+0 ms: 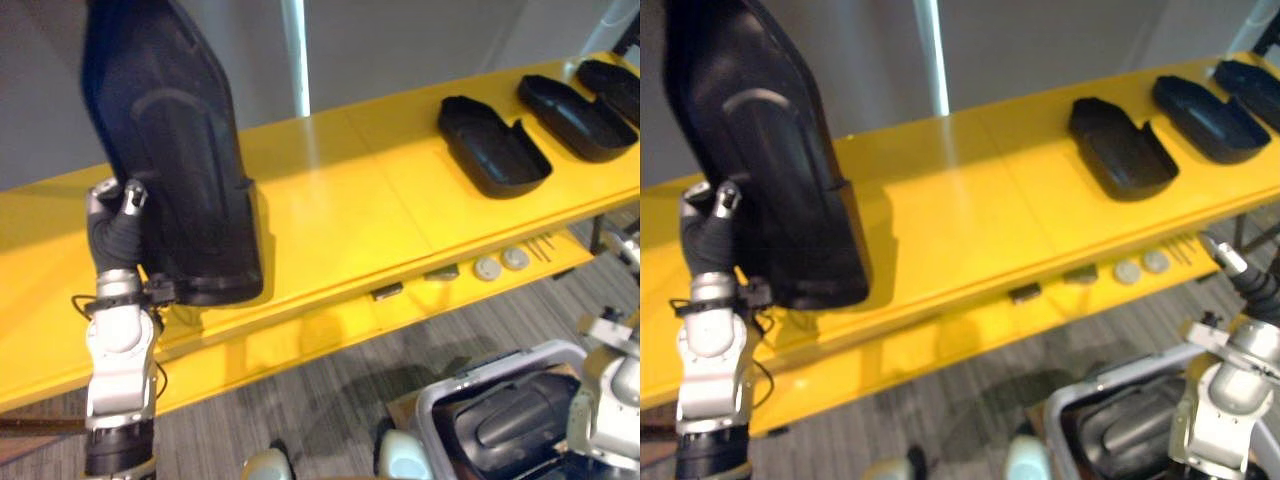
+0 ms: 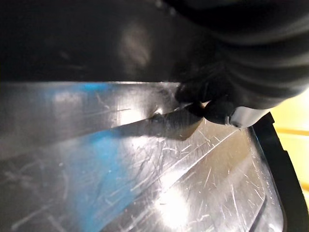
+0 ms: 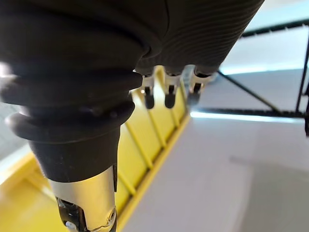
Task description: Walk over and take plastic housings, then place them on the shelf
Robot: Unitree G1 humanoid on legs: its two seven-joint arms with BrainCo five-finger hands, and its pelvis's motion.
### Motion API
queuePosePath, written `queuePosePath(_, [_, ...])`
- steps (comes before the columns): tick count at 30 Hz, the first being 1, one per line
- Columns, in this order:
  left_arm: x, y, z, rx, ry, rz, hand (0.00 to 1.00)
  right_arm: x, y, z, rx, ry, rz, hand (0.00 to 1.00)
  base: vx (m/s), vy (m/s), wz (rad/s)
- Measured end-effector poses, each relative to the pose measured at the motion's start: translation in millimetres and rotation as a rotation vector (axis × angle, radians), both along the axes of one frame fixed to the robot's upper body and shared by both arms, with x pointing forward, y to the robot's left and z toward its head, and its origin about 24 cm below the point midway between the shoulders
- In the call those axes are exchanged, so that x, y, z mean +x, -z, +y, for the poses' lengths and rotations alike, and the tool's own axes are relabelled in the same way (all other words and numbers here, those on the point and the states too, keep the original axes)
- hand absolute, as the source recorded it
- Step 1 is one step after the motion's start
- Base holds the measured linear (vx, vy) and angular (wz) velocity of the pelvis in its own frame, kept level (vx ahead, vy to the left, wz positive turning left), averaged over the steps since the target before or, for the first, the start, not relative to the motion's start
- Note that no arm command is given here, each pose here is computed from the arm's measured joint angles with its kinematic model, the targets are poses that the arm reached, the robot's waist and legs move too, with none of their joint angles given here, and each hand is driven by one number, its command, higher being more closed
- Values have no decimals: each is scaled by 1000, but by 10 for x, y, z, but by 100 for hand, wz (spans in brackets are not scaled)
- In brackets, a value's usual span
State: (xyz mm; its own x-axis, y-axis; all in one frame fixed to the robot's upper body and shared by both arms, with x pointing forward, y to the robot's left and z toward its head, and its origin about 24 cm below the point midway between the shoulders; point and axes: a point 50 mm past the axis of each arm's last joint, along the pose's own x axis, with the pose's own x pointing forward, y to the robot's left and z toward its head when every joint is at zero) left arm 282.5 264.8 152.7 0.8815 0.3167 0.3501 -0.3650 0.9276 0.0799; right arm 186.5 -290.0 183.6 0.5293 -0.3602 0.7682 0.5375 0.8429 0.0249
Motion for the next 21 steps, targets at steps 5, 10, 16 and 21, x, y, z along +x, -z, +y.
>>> queuePosePath(5, [299,410,358,-116,-119,316,100,33,-2,23,-50,-48,58,0,-4,39,-45])
queuePosePath(10, [502,603,436,-254,-131,497,100,38,144,81,-63,-139,159,0,2,29,-32])
queuePosePath(16, [689,581,165,-279,-24,549,100,101,267,183,-59,-220,221,0,1,12,-20])
queuePosePath(21, [765,645,-63,-325,9,611,100,145,347,260,-55,-266,257,0,-33,5,-2])
